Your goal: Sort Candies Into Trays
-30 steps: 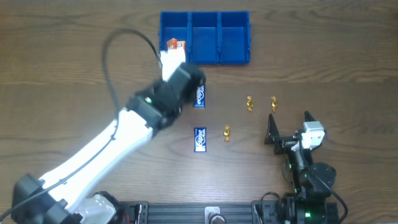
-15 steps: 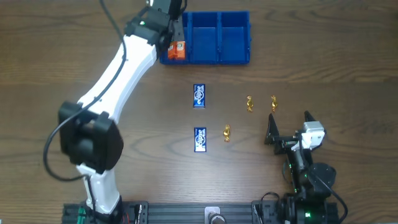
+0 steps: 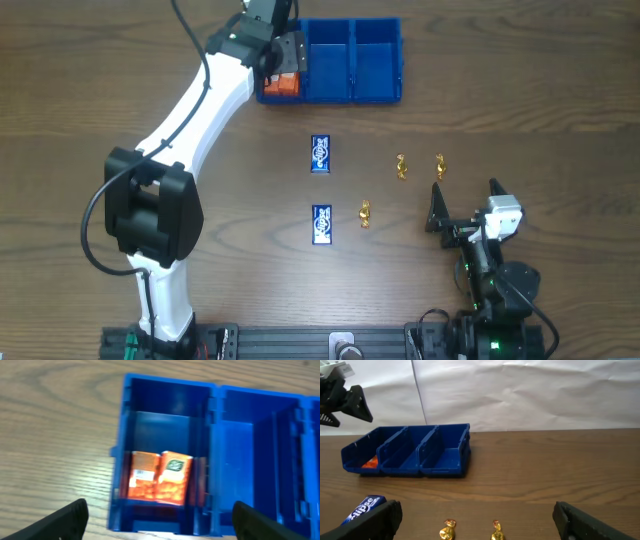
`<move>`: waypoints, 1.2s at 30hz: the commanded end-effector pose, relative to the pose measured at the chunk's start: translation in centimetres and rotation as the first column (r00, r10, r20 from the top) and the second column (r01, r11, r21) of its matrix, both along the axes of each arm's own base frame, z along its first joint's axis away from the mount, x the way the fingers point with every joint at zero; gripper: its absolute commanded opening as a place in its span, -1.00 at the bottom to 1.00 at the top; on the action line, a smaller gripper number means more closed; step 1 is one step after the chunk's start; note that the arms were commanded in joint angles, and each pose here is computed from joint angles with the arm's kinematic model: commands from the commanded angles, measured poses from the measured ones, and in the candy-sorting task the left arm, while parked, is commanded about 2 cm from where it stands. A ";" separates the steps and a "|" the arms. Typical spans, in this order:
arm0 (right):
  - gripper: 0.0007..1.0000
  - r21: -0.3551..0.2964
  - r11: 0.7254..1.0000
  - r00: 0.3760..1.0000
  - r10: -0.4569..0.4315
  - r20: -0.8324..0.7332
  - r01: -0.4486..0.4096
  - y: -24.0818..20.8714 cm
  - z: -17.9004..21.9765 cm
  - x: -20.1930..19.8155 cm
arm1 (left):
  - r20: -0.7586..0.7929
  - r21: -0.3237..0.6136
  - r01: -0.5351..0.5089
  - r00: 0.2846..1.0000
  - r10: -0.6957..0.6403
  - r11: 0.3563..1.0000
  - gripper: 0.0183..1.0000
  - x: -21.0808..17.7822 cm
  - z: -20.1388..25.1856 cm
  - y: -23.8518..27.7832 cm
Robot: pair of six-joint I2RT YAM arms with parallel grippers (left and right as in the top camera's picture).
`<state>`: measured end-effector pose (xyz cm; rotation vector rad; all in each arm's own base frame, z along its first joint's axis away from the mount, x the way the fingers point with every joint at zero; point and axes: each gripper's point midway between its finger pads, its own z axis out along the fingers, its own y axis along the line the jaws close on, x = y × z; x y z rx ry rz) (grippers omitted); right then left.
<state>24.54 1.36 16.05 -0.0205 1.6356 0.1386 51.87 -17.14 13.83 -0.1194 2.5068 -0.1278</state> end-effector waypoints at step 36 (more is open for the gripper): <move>1.00 0.005 1.000 1.000 -0.007 0.000 0.007 -0.1 -0.1 0.0 | 0.801 0.064 0.092 0.588 -0.106 0.994 1.00 -27.6 4.2 14.1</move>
